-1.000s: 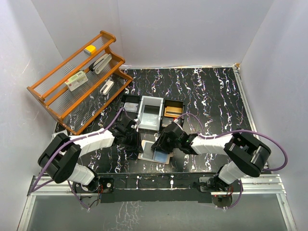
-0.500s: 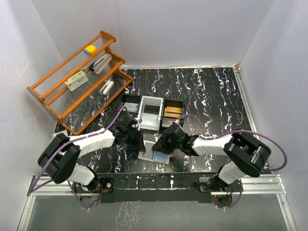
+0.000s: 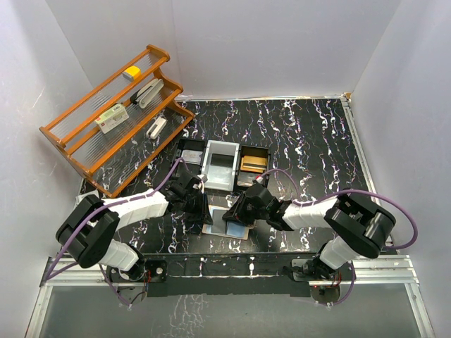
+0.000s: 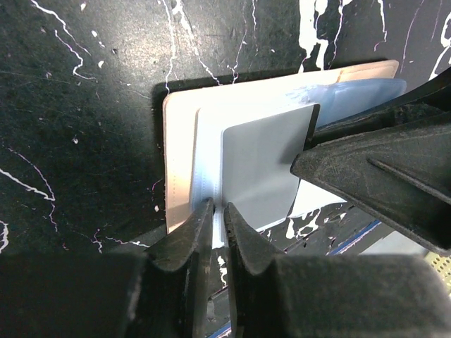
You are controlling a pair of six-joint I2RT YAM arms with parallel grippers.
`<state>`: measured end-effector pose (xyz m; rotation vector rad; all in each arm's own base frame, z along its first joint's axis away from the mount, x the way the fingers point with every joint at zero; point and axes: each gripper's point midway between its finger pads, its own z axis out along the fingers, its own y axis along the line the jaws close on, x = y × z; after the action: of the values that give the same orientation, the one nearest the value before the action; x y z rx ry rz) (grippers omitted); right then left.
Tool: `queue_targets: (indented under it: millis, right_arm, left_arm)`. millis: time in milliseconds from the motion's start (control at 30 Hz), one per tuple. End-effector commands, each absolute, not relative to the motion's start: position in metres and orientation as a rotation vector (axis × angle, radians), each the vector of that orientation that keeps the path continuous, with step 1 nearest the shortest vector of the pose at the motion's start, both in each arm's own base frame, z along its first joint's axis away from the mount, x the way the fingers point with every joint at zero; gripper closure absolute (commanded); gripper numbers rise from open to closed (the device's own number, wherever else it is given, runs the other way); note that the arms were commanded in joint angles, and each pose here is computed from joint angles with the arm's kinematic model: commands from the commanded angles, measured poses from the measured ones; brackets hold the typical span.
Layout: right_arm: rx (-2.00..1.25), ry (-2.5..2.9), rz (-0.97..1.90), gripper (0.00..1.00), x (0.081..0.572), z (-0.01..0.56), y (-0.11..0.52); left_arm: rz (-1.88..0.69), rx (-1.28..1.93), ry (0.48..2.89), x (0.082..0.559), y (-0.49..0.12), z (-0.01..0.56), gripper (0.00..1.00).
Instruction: Take the credit cards out of the card holder
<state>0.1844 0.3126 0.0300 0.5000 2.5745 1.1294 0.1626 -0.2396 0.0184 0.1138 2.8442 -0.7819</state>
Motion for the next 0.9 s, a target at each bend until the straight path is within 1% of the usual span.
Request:
queue_targets:
  millis: [0, 100, 133, 200, 367, 600, 733, 867]
  right_arm:
    - [0.437, 2.531, 1.243, 0.77, 0.182, 0.046, 0.323]
    - [0.431, 2.506, 1.275, 0.74, 0.181, 0.053, 0.321]
    - [0.422, 2.491, 1.297, 0.77, 0.18, 0.056, 0.321]
    - [0.399, 2.469, 1.362, 0.85, 0.178, 0.062, 0.323]
    - [0.333, 2.478, 1.452, 1.0, 0.171, 0.066, 0.331]
    - [0.304, 2.509, 1.446, 1.0, 0.169, 0.059, 0.325]
    - [0.325, 2.558, 1.387, 1.0, 0.168, 0.047, 0.31]
    - [0.325, 2.572, 1.395, 0.99, 0.166, 0.043, 0.301]
  left_arm:
    - [-0.633, 0.109, 2.941, 0.146, -0.218, 0.001, 0.89]
    - [-0.615, 0.114, 2.939, 0.149, -0.217, 0.002, 0.89]
    - [-0.612, 0.117, 2.941, 0.149, -0.217, 0.002, 0.89]
    - [-0.613, 0.123, 2.945, 0.149, -0.218, 0.001, 0.89]
    - [-0.605, 0.127, 2.948, 0.149, -0.218, 0.001, 0.9]
    - [-0.586, 0.109, 2.955, 0.148, -0.215, -0.001, 0.91]
    - [-0.567, 0.106, 2.951, 0.149, -0.212, -0.001, 0.91]
    - [-0.566, 0.105, 2.949, 0.149, -0.212, -0.002, 0.91]
